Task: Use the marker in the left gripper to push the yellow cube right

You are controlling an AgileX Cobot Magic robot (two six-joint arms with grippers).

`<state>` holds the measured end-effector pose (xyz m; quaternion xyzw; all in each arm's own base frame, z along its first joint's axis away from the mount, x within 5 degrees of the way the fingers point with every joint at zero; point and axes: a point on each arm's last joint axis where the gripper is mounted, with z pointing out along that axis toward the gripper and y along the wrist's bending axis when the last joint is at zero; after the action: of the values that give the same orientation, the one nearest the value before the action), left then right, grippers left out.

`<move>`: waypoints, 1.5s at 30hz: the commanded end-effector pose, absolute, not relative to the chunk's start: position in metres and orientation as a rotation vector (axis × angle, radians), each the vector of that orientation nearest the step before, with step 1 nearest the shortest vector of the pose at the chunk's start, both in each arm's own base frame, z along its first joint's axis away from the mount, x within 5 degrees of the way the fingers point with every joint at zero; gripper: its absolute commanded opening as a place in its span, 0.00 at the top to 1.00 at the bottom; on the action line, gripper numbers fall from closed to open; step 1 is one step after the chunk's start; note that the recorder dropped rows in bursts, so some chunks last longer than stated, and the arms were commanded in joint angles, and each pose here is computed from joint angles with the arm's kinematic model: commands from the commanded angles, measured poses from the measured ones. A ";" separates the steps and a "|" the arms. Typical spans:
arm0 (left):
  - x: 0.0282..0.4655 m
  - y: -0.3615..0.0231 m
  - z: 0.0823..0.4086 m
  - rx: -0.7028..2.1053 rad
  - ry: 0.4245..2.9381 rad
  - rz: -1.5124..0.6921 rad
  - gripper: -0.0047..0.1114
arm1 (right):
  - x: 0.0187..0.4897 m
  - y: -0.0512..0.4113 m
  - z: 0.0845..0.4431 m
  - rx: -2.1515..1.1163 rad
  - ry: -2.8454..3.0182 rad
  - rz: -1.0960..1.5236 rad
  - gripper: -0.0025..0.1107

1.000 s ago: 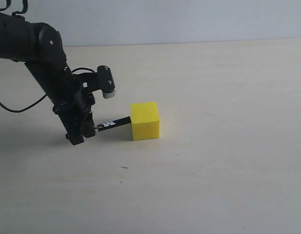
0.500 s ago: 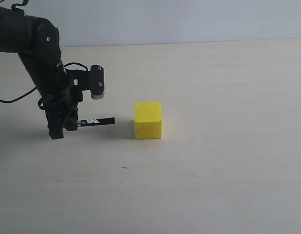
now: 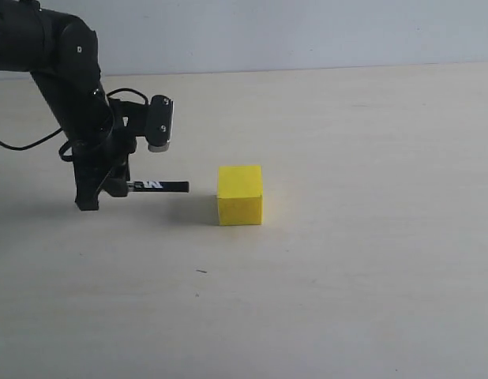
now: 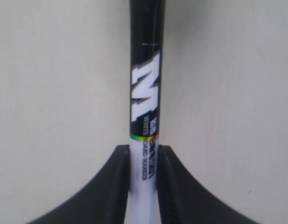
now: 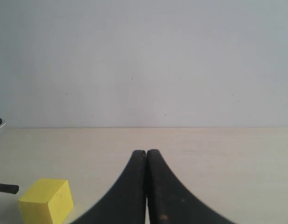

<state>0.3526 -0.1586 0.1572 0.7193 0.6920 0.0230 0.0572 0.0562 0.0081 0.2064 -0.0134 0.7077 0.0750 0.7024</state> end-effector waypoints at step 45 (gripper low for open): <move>0.361 -0.185 0.158 2.169 2.217 -0.062 0.96 | 0.056 0.008 0.206 -0.033 1.569 0.157 0.98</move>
<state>0.3640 -0.1751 0.1633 0.6938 0.7195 -0.0182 0.0260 0.0562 0.0081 0.2064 -0.0134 0.7077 0.0750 0.7024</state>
